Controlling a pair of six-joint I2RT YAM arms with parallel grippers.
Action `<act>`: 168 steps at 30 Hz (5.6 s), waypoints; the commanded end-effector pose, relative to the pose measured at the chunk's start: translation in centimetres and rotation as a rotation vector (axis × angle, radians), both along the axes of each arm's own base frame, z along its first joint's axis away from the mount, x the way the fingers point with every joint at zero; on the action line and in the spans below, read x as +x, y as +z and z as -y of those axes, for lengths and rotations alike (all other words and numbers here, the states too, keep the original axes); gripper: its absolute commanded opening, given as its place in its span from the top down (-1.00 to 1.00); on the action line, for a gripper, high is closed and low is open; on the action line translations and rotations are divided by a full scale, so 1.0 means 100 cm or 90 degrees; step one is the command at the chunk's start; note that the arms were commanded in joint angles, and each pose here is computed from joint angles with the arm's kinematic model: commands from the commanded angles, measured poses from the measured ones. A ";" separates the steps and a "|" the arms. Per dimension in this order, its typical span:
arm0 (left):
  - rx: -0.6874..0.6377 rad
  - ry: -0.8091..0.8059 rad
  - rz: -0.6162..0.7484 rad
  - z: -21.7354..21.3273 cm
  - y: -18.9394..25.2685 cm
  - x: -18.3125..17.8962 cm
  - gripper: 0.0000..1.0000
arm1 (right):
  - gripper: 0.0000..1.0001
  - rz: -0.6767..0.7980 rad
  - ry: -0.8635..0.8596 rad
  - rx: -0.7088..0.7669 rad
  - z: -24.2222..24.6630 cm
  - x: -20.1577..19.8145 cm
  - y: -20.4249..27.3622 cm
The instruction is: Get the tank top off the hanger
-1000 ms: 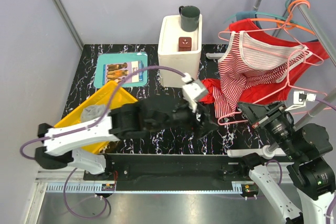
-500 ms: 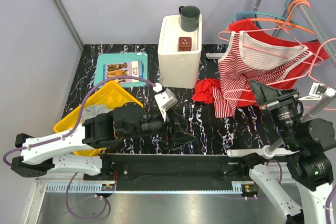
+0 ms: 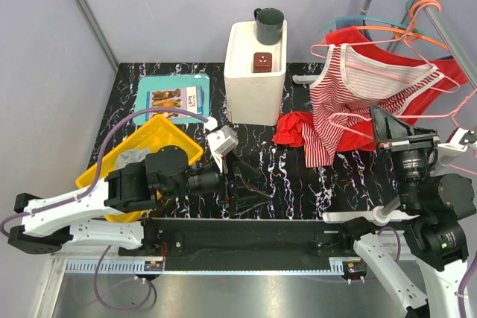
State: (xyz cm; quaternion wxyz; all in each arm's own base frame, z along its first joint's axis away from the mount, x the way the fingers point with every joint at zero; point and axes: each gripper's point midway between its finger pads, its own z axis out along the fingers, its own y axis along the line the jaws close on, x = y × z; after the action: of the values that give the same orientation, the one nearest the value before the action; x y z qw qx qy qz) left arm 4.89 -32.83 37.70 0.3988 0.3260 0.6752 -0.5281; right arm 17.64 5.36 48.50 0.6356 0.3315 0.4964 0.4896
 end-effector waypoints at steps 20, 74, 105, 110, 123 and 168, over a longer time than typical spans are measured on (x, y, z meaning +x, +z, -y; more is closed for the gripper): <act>-0.001 0.015 0.023 -0.005 -0.002 0.004 -0.56 | -0.60 -0.037 0.006 -0.092 0.019 -0.069 -0.055; 0.039 0.176 -0.003 -0.061 -0.032 0.034 -0.71 | -0.88 -0.036 0.203 -0.387 -0.075 0.035 0.022; 0.046 0.109 0.008 -0.060 -0.040 0.018 -0.73 | -0.45 -0.240 -0.243 -0.289 -0.033 0.232 -0.027; 0.038 0.106 0.009 -0.065 -0.037 0.016 -0.73 | -0.28 -0.249 -0.246 -0.270 -0.034 0.237 -0.032; 0.025 0.077 0.002 -0.071 -0.033 0.006 -0.73 | -0.05 -0.275 -0.319 -0.279 -0.010 0.220 -0.031; 0.067 0.096 0.012 -0.083 -0.042 0.010 -0.74 | 0.93 -0.223 -0.381 -0.208 0.022 0.238 -0.024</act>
State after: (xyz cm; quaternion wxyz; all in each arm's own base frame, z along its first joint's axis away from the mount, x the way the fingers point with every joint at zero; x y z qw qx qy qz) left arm 5.75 -24.89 31.62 0.4057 0.3058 0.7376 -0.4448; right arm 43.40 3.35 41.89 0.6778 0.4349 0.5877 0.0781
